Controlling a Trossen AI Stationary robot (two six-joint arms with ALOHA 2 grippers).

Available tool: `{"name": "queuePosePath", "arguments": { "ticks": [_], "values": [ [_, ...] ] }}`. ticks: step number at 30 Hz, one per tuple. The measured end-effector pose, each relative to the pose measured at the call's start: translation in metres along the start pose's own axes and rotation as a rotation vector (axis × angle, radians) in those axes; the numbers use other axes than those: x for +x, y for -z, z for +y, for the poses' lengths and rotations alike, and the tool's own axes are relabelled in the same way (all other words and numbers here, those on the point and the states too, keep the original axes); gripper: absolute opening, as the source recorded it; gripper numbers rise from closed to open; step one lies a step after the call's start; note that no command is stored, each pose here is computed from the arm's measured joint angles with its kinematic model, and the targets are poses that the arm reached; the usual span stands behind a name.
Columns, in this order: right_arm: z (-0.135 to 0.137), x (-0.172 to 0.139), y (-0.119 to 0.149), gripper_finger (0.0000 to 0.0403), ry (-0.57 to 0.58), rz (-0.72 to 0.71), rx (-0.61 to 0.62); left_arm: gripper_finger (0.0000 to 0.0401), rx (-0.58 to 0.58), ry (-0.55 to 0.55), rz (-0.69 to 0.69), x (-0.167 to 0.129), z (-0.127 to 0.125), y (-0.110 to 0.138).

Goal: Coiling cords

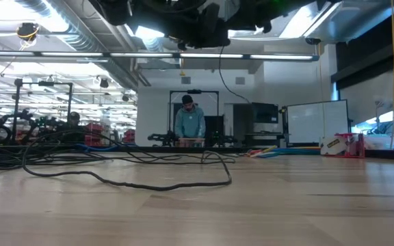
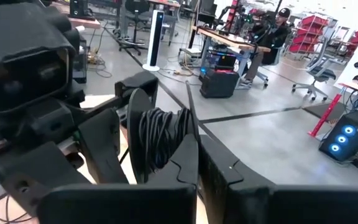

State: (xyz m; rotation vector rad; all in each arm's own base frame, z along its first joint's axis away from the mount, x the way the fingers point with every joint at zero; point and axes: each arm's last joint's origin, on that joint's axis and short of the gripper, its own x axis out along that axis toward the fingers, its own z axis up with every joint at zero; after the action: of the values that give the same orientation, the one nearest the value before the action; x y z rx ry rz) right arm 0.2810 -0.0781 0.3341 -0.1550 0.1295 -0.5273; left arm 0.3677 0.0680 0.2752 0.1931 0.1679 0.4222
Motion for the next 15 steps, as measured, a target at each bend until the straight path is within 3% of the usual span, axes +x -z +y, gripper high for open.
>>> {"name": "queuePosePath", "arguments": {
  "ticks": [15],
  "values": [
    [-0.0036,-0.0074,-0.0086,0.0006,0.0,-0.013,0.016,0.0002,0.058,-0.005,-0.001,0.0,-0.0002,0.0003]
  ]
}}
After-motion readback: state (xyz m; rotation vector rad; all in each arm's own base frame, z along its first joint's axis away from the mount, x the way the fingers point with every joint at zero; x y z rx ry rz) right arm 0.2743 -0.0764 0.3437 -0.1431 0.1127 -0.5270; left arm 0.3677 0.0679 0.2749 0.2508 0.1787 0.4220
